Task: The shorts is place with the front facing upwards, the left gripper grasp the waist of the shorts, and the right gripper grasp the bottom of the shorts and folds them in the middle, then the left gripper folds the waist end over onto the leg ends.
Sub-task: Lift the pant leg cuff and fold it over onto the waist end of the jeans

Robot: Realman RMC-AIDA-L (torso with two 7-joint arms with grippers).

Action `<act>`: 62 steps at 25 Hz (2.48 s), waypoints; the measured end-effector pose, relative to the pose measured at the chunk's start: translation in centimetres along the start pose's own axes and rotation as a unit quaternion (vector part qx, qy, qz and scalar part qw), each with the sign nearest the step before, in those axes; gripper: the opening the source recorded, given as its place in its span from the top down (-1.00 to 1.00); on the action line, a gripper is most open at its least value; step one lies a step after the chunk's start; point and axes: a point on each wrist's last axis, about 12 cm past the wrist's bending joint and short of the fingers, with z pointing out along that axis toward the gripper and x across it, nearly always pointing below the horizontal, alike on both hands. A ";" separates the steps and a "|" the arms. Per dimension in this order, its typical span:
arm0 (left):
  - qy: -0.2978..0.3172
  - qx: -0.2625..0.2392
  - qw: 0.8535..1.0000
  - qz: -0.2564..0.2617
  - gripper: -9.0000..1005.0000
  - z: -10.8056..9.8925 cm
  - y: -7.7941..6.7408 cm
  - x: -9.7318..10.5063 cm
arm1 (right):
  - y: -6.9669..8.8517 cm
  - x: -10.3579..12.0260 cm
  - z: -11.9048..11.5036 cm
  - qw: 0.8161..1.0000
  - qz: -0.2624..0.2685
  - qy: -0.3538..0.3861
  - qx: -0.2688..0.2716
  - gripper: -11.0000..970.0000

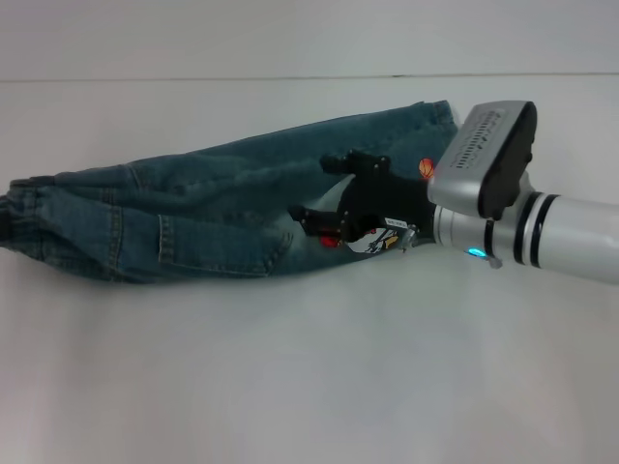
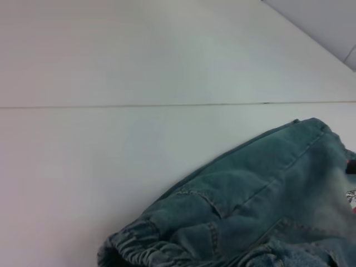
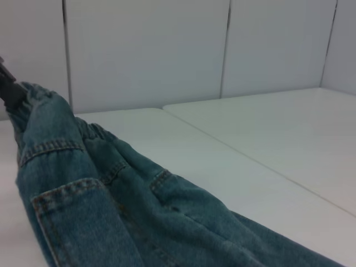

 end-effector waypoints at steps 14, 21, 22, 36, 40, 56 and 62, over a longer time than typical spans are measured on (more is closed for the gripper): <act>-0.030 0.049 0.998 0.016 0.90 -0.9 -1.6 -1.3 | -0.3 -1.1 1.1 1.000 -0.021 -0.002 0.016 -0.76; -0.033 0.074 0.996 0.023 0.90 -0.8 -2.5 -2.4 | -0.2 -1.0 1.1 0.999 -0.031 0.003 0.009 -0.76; -0.033 0.076 0.996 0.023 0.90 -0.8 -2.6 -2.5 | -0.2 -0.9 1.1 0.999 -0.033 0.004 0.009 -0.76; -0.038 0.128 0.990 0.041 0.90 0.2 -4.8 -4.9 | -0.1 -0.9 1.3 0.999 -0.051 0.013 0.009 -0.76; -0.038 0.137 0.989 0.049 0.90 0.5 -5.2 -5.6 | -0.1 -0.9 1.3 0.998 -0.057 0.013 0.009 -0.76; -0.026 0.179 0.980 0.087 0.90 2.5 -7.8 -9.0 | -0.1 -0.6 1.1 0.997 -0.070 0.014 0.012 -0.76; -0.019 0.198 0.975 0.102 0.90 3.5 -9.4 -10.8 | -0.2 -0.6 1.1 0.997 -0.075 0.012 0.015 -0.76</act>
